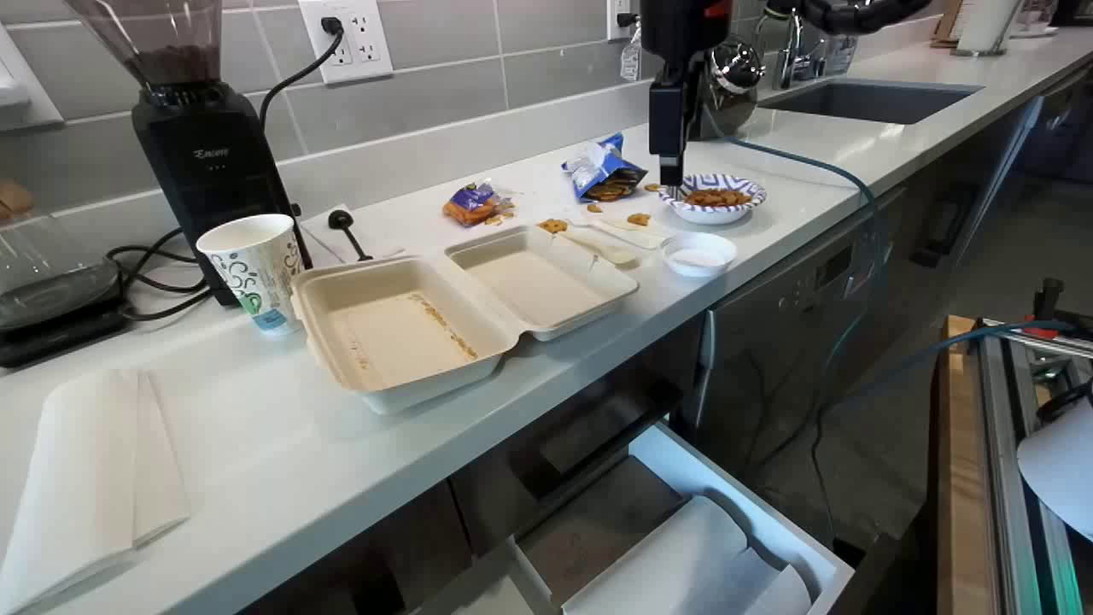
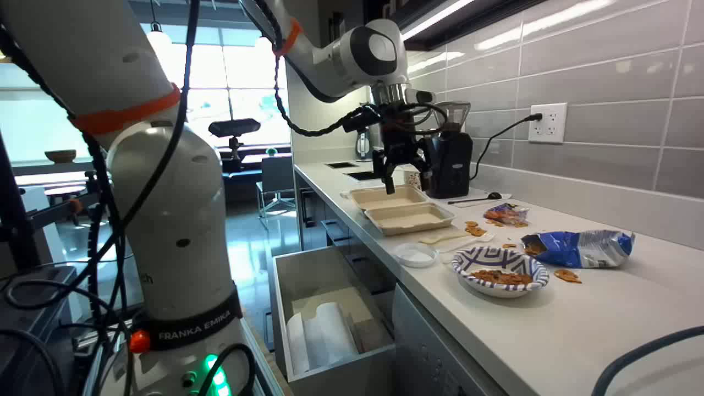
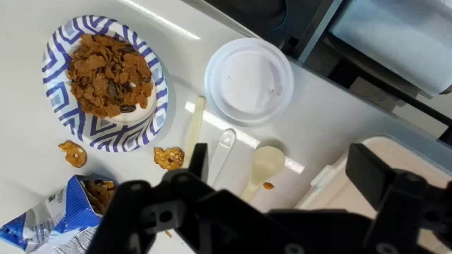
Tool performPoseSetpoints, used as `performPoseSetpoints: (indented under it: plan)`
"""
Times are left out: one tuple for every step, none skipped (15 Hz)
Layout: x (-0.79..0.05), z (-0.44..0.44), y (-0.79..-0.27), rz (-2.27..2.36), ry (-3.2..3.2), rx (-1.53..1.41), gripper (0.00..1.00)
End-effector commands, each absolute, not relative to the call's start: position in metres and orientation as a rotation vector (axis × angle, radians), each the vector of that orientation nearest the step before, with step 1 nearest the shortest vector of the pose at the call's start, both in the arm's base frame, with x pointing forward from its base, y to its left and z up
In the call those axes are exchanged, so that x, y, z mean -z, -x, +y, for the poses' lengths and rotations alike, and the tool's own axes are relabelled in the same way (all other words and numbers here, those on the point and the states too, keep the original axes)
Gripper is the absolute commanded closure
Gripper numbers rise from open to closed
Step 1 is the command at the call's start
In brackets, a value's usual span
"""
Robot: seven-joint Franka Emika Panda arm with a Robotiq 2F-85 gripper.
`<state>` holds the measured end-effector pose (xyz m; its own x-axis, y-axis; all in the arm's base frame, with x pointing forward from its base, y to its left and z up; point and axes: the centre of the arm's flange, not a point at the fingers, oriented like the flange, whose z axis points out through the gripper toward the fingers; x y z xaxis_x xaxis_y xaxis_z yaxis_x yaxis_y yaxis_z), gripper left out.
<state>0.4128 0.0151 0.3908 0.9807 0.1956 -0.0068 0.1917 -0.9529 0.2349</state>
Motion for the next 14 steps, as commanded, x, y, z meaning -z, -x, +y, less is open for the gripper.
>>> performPoseSetpoints:
  plan:
    - [-0.391,0.015,-0.413,0.287,-2.891,-0.024,0.0]
    - [-0.391,0.015,-0.413,0.287,-2.891,-0.024,0.0]
    - [-0.391,0.015,-0.413,0.287,-2.891,-0.024,0.0]
    - [-0.391,0.015,-0.413,0.287,-2.891,-0.024,0.0]
    - [-0.391,0.015,-0.413,0.287,-2.891,-0.024,0.0]
    - [-0.391,0.015,-0.413,0.287,-2.891,-0.024,0.0]
    - [-0.386,0.014,-0.421,0.303,-2.902,-0.035,0.0]
    - [-0.382,0.014,-0.429,0.318,-2.901,-0.038,0.0]
    - [-0.381,0.013,-0.434,0.337,-2.9,-0.055,0.0]
    - [-0.379,0.013,-0.441,0.363,-2.897,-0.08,0.0]
    - [-0.376,0.013,-0.447,0.398,-2.903,-0.099,0.0]
    - [-0.374,0.013,-0.453,0.424,-2.897,-0.115,0.0]
    - [-0.371,0.012,-0.459,0.46,-2.903,-0.126,0.0]
    - [-0.367,0.012,-0.465,0.492,-2.901,-0.13,0.0]
